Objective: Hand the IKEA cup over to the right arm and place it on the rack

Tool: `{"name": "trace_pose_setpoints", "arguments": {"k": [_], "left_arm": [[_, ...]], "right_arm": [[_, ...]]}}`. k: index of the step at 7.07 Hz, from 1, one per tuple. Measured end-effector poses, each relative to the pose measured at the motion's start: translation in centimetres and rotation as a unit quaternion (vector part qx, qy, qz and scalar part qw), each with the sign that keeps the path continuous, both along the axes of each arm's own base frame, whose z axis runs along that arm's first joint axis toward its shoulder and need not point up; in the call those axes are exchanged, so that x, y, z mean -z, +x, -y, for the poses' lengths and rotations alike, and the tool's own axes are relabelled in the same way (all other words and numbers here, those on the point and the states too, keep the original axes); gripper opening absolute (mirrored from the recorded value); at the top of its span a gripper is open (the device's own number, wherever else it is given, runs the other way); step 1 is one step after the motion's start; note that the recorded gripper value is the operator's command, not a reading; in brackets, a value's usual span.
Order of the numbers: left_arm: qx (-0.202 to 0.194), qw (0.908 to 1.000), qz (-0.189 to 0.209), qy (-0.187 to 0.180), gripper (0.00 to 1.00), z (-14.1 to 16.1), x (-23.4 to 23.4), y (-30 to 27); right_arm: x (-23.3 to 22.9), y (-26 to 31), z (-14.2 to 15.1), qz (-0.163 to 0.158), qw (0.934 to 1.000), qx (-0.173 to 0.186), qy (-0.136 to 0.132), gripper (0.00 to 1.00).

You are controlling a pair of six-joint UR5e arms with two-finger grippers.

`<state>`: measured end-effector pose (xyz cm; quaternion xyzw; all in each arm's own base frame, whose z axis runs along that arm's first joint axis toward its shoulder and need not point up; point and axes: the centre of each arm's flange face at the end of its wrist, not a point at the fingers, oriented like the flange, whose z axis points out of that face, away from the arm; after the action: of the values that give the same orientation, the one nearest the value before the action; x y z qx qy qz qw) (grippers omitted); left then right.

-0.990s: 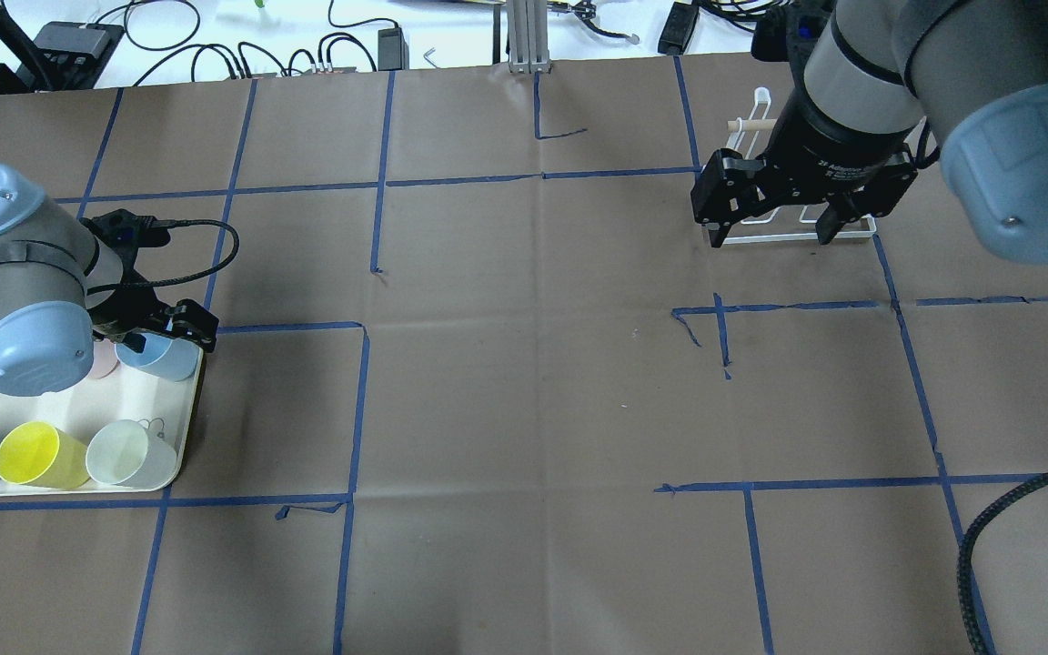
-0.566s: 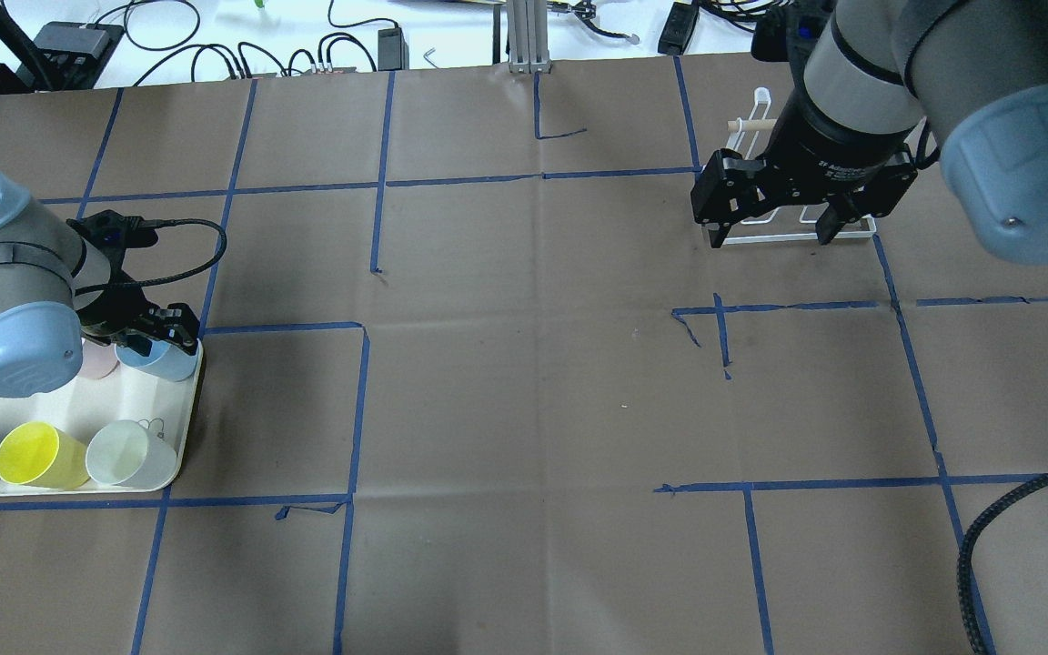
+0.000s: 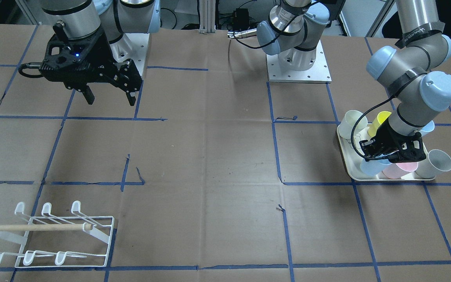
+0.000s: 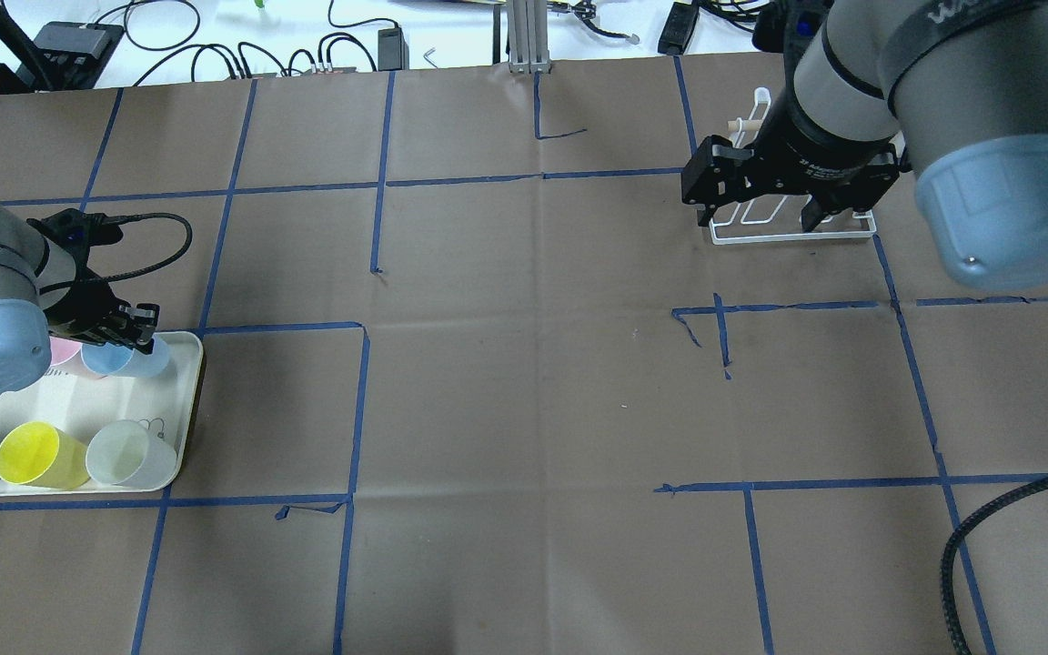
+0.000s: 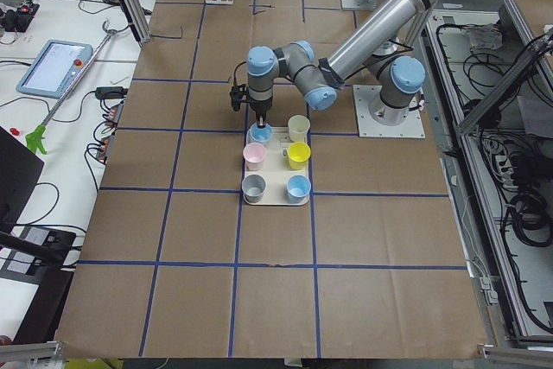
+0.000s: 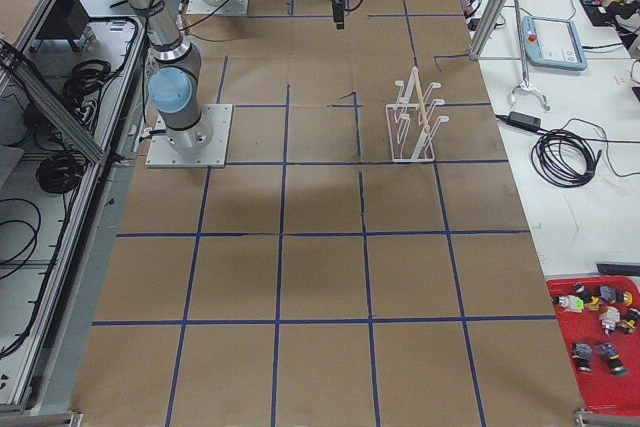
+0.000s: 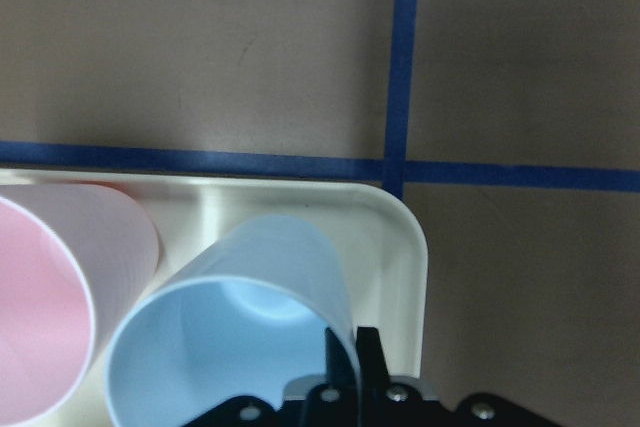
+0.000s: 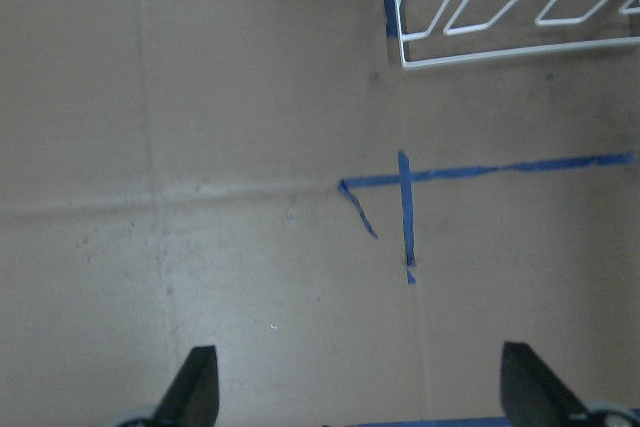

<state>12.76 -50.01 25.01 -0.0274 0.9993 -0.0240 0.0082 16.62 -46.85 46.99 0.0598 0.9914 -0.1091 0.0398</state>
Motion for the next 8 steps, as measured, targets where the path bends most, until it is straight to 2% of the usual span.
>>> {"name": "trace_pose_setpoints", "arguments": {"k": [1, 2, 3, 4, 5, 6, 7, 8], "left_arm": [[0.001, 0.9999, -0.002, -0.014, 0.00, 1.1, -1.8, 0.3], [0.001, 0.9997, -0.010, -0.022, 0.00, 2.6, -4.5, 0.7], [0.000, 0.9997, -0.019, -0.016, 0.00, 4.0, -8.1, 1.2], [-0.001, 0.9996, -0.030, -0.001, 0.00, 5.1, -12.1, 1.7], [-0.001, 0.9992, -0.038, 0.013, 0.00, 6.0, -15.8, 2.1], [-0.001, 0.9989, -0.042, 0.019, 0.00, 6.6, -19.2, 2.3], [0.001, 0.9988, -0.046, 0.018, 0.00, 6.8, -22.0, 2.2], [0.004, 0.9983, -0.058, 0.007, 0.00, 7.2, -23.7, 1.8]], "right_arm": [[0.9, 0.2, 0.3, 0.021, 0.9976, 0.036, -0.056, 1.00], [1.4, 0.6, 0.5, 0.059, 0.9888, 0.073, -0.117, 1.00], [1.6, 1.0, 0.4, 0.101, 0.9764, 0.101, -0.162, 1.00], [2.1, 1.3, 0.0, 0.133, 0.9652, 0.126, -0.187, 1.00], [2.4, 1.4, -0.4, 0.153, 0.9568, 0.140, -0.204, 1.00], [2.6, 1.8, -0.7, 0.179, 0.9499, 0.137, -0.216, 1.00], [2.7, 2.5, -1.1, 0.224, 0.9396, 0.138, -0.219, 1.00], [2.9, 2.9, -1.5, 0.270, 0.9247, 0.174, -0.204, 1.00]]}}
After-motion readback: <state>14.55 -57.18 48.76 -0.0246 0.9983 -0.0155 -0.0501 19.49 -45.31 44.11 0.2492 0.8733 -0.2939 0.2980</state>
